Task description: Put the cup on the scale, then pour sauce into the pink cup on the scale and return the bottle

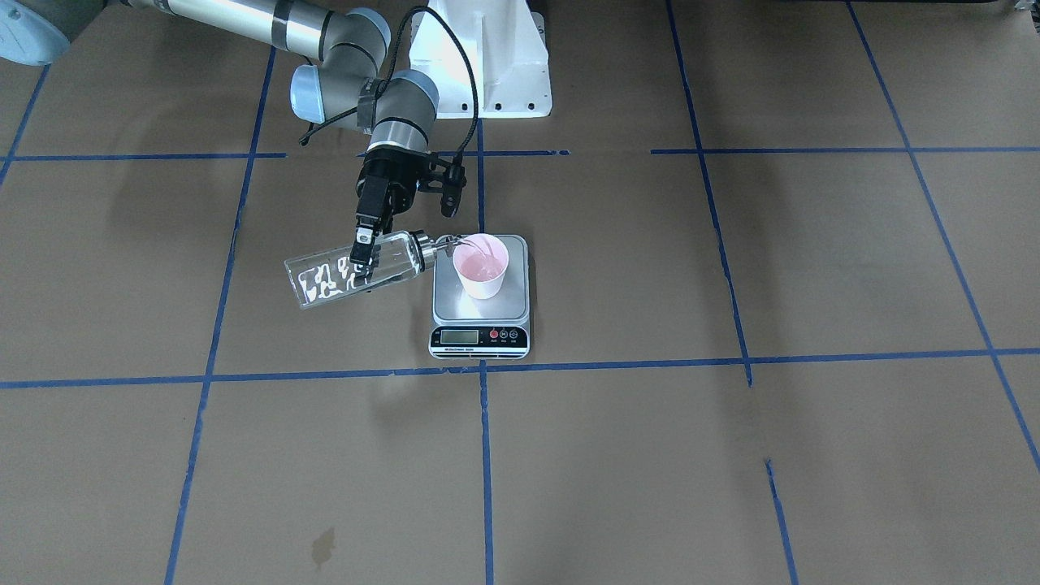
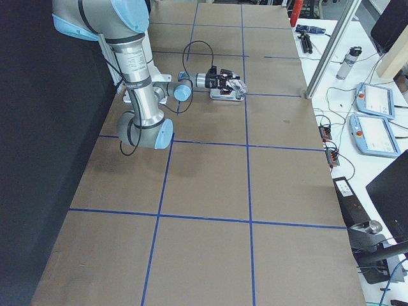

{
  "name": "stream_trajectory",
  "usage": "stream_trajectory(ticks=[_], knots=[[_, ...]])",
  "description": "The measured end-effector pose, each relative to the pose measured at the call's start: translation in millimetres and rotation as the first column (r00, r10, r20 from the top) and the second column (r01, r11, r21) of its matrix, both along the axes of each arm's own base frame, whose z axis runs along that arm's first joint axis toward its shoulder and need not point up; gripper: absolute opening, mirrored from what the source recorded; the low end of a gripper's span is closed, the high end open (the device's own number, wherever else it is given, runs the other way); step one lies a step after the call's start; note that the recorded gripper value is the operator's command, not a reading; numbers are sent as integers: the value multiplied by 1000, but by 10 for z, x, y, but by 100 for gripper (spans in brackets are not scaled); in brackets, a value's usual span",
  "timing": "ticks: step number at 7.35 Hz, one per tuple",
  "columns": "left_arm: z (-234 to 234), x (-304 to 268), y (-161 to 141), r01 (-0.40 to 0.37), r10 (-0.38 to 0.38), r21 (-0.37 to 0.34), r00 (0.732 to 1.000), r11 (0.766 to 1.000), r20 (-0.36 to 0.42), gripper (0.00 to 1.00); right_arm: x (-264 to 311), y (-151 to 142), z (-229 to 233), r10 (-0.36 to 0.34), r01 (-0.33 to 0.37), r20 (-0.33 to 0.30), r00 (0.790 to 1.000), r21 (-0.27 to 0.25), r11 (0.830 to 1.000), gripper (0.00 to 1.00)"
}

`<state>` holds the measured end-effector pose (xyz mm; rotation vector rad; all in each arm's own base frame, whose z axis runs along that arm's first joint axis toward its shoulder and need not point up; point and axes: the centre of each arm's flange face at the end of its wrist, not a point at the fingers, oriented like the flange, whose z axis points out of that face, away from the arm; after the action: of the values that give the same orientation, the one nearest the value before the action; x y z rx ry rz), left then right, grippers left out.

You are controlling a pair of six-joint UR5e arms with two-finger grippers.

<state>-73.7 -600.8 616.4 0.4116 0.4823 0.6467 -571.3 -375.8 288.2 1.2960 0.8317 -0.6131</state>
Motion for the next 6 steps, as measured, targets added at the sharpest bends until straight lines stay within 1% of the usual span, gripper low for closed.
stream_trajectory(ticks=[6], knots=[[-6, -29, 4, 4, -4, 0, 1000, 1000, 0, 100, 20, -5, -30, 0, 0, 14, 1000, 1, 1000, 0]])
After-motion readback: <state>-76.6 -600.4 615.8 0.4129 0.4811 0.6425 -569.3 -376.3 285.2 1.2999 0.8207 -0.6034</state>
